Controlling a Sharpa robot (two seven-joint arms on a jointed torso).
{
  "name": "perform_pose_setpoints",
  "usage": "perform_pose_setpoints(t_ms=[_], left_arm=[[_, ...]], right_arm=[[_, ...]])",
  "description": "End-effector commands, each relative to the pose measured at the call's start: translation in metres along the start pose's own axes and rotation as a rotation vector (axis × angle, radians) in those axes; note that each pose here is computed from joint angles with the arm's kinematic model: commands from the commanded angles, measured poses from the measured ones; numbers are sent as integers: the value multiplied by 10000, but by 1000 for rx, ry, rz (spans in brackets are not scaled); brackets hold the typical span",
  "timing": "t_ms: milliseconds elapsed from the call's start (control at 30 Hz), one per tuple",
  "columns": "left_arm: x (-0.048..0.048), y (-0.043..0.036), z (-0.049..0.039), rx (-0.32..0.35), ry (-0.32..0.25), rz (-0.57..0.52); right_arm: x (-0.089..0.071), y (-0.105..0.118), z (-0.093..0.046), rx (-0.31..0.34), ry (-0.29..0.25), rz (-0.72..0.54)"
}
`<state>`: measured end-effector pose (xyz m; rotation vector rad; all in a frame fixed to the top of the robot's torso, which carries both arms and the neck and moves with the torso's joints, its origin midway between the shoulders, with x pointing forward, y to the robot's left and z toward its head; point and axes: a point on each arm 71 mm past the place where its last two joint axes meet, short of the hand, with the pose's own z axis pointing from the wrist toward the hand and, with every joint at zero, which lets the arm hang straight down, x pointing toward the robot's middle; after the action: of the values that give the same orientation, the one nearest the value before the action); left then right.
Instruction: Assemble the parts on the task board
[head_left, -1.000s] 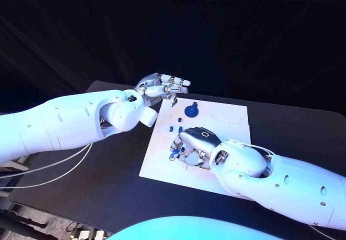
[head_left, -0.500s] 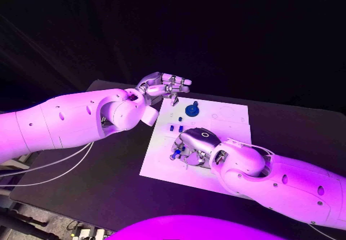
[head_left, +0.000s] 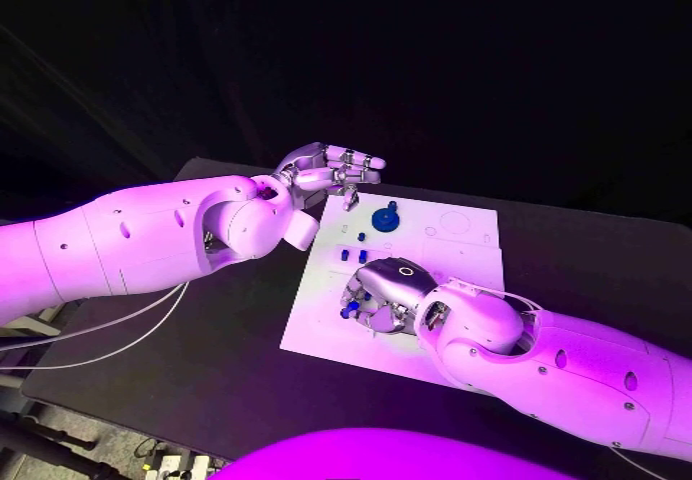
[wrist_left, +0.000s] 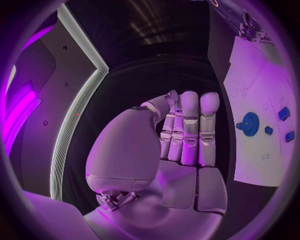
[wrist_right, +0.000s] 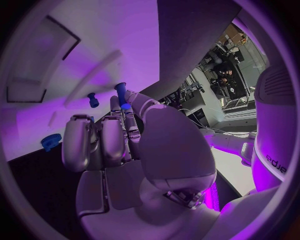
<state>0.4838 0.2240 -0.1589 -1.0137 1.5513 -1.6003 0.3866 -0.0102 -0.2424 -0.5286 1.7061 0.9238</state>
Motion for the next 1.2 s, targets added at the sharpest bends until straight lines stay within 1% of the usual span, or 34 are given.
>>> perform_pose_setpoints(t_ms=[33, 200, 400, 733, 1000, 1200], left_arm=[[27, -11, 6, 7, 22, -2], [28, -11, 4, 6, 22, -2], [28, -12, 4, 6, 22, -2], [28, -8, 3, 0, 24, -3], [25, -5, 1, -4, 25, -3], [19, -5, -2, -5, 24, -2]], right_arm=[[53, 19, 0, -2, 29, -11], [69, 27, 4, 0, 38, -13], [68, 40, 20, -1, 29, -16], [45, 46, 27, -2, -12, -11], [28, 40, 4, -1, -31, -6], [-11, 37, -51, -5, -74, 5]])
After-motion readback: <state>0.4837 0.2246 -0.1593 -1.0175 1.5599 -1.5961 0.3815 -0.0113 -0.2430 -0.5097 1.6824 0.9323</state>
